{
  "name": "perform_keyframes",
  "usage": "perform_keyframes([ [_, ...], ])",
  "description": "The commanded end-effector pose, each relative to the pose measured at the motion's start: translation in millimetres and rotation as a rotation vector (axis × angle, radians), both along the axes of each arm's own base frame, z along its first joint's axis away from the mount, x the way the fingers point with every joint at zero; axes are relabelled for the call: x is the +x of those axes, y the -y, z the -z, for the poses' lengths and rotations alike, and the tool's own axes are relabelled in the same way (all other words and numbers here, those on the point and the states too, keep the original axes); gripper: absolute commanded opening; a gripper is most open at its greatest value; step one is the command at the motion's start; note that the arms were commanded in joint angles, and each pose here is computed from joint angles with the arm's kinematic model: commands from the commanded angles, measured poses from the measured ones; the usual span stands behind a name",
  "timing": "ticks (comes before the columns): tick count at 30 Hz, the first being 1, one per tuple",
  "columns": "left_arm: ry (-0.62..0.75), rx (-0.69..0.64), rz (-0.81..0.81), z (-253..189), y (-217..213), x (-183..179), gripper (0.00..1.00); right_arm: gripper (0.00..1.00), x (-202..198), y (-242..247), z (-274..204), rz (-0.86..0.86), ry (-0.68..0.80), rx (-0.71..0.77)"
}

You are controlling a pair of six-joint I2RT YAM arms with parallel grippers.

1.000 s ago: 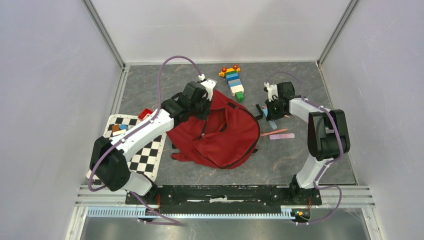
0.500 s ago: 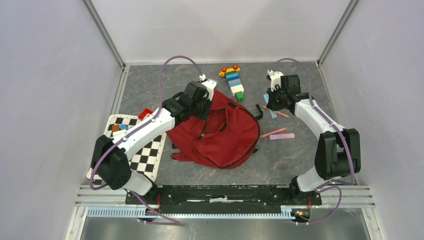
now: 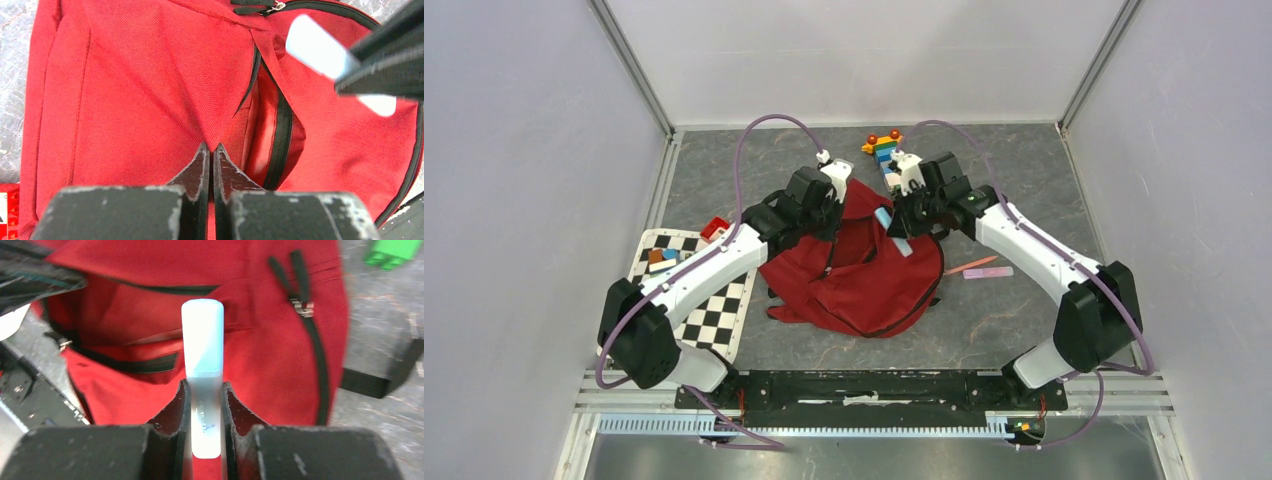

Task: Pack the student bag
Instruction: Pick up the stationery from the center of the board, then place the stationery in the student bag.

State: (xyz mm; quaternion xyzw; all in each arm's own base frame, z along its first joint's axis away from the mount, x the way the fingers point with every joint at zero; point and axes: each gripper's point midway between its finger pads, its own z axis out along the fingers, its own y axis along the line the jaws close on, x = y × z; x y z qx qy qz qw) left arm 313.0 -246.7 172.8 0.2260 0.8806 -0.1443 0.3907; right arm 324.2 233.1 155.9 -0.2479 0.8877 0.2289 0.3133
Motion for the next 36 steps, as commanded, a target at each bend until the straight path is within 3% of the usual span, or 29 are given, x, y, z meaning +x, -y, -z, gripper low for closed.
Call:
perform_keyframes([
  [1,0.071,-0.061,-0.037,-23.6,0.5,6.8,0.02,0.0,-34.7,-28.1,-19.7,-0.047,-0.036,0.098],
  [11,0.062,-0.086,-0.022,-26.4,4.8,3.9,0.02,0.0,-45.6,-63.3,-5.0,-0.129,-0.142,0.138],
  [16,0.053,-0.12,0.001,-30.2,10.9,-0.6,0.02,0.0,-32.5,-78.0,4.1,-0.095,-0.211,0.151],
  [26,0.063,-0.138,0.01,-37.5,11.0,-3.8,0.02,0.0,21.2,-103.6,-17.6,0.124,-0.11,0.324],
  [36,0.059,-0.142,0.006,-37.7,11.3,-3.9,0.02,0.0,26.2,-144.3,-23.4,0.257,0.015,0.516],
])
